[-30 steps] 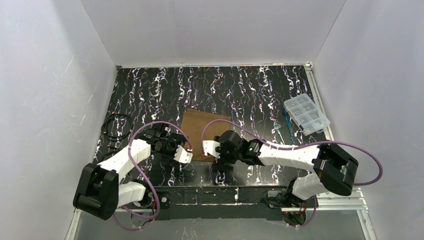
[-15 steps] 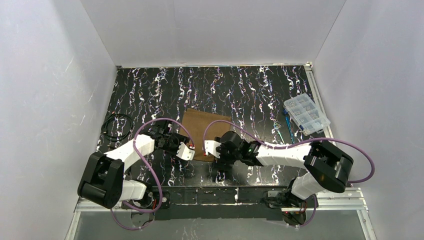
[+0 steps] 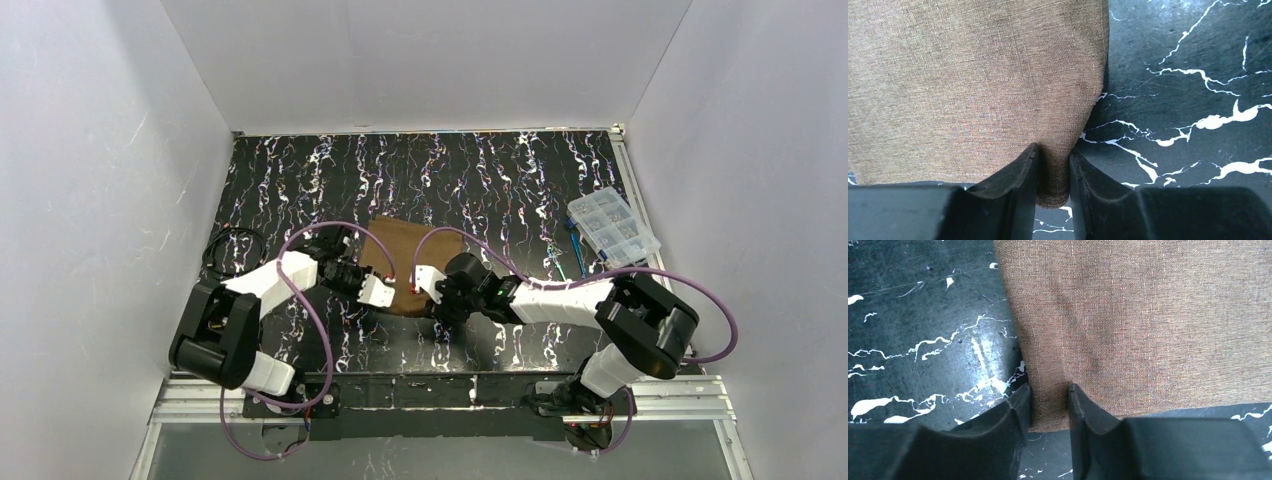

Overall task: Fold the napkin into a case and place the utensils inside
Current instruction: Pick up the lower triangle-folded napkin from the center of the board.

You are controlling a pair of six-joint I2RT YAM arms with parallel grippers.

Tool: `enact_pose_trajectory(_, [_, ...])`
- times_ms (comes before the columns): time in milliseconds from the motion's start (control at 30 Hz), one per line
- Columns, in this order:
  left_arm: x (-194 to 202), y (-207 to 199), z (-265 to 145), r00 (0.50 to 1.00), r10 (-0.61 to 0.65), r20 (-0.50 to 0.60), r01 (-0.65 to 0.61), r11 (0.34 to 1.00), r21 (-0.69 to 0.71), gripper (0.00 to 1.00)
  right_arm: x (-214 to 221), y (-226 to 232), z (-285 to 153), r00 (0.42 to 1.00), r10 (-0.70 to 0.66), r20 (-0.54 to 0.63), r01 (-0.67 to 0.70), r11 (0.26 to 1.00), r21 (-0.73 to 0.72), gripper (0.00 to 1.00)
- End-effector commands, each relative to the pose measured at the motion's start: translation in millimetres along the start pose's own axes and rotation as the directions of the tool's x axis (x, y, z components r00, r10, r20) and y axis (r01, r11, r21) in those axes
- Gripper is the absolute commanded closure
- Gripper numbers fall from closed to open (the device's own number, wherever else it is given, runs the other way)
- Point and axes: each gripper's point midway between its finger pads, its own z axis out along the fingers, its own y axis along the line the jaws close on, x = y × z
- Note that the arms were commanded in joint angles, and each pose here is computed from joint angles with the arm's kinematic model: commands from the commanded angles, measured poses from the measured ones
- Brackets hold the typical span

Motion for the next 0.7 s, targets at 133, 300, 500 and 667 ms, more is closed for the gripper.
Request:
enact_pose_trajectory(133, [-5,-16,-6,0.971,-0.236,-0.032,0.238,0.956,0.172,1.0,0,3,2,0.992,0.124,-0.009,-0.124,0.991,-0.039,0.77])
enact_pose_trajectory(300, [-18,-19,-15,0.944,-0.33,-0.031,0.326,0.908,0.262,1.0,-8,-1,-6,0.978,0.208,0.029,-0.205,0.976,-0.077,0.87])
enact_pose_trajectory(500, [-30,-22,-27,0.912,-0.408,-0.038,0.396,0.856,0.332,1.0,-20,-2,-18,0.945,0.326,0.015,-0.319,0.931,-0.18,0.93])
enact_pose_trajectory(667, [-44,-13,-37,0.86,-0.507,-0.055,0.482,0.773,0.413,1.0,-31,-9,-24,0.858,0.514,-0.009,-0.498,0.825,-0.269,0.96])
